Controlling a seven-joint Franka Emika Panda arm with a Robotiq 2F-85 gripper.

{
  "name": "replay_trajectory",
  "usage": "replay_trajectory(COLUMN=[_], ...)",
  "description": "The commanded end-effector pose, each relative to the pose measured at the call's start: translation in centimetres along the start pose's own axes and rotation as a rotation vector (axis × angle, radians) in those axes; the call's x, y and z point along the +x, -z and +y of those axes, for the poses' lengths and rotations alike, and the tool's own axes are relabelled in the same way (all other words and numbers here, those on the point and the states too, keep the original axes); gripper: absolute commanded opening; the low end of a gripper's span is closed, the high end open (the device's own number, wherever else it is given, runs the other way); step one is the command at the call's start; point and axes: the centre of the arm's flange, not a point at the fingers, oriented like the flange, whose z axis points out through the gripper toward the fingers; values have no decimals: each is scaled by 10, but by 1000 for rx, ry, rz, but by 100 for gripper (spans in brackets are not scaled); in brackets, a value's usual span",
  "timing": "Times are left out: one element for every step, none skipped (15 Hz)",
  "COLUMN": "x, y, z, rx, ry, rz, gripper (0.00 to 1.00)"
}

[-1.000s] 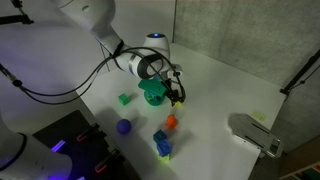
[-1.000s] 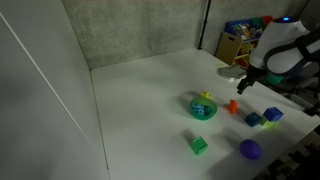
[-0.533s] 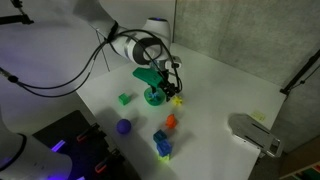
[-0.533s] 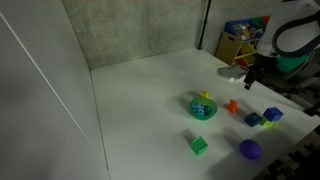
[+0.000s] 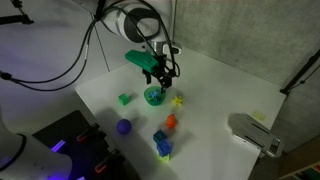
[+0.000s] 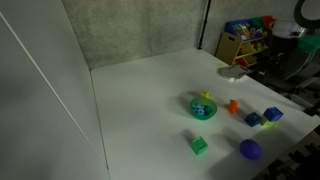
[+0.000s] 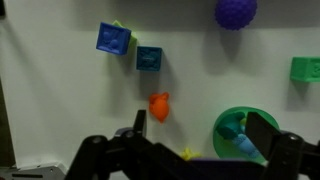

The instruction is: Remove the orange object from the bowl

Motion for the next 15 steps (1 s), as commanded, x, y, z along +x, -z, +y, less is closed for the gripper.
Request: replay_trajectory(x=[-14, -16, -18, -19, -21, -22, -24, -26, -28, -29, -31, -32, -32, -33, -33], y=[49, 61, 75, 87, 102, 115, 127, 136, 145, 152, 157, 161, 164, 165, 166], z=[1, -1, -3, -4, -6, -8, -10, -12, -14, -15, -16, -16, -17, -17, -17], rx=[51, 57, 65, 72, 82, 87, 90, 91, 91, 92, 92, 92, 91, 91, 90], ry=[-17, -22, -25, -26, -29, -30, -27, -25, -20, -16, -13, -10, -9, -8, -8], rz=[-7, -2, 8, 17, 29, 44, 56, 66, 78, 88, 96, 102, 108, 113, 116], gripper=[100, 100, 100, 100, 100, 100, 100, 100, 100, 100, 100, 100, 100, 100, 100])
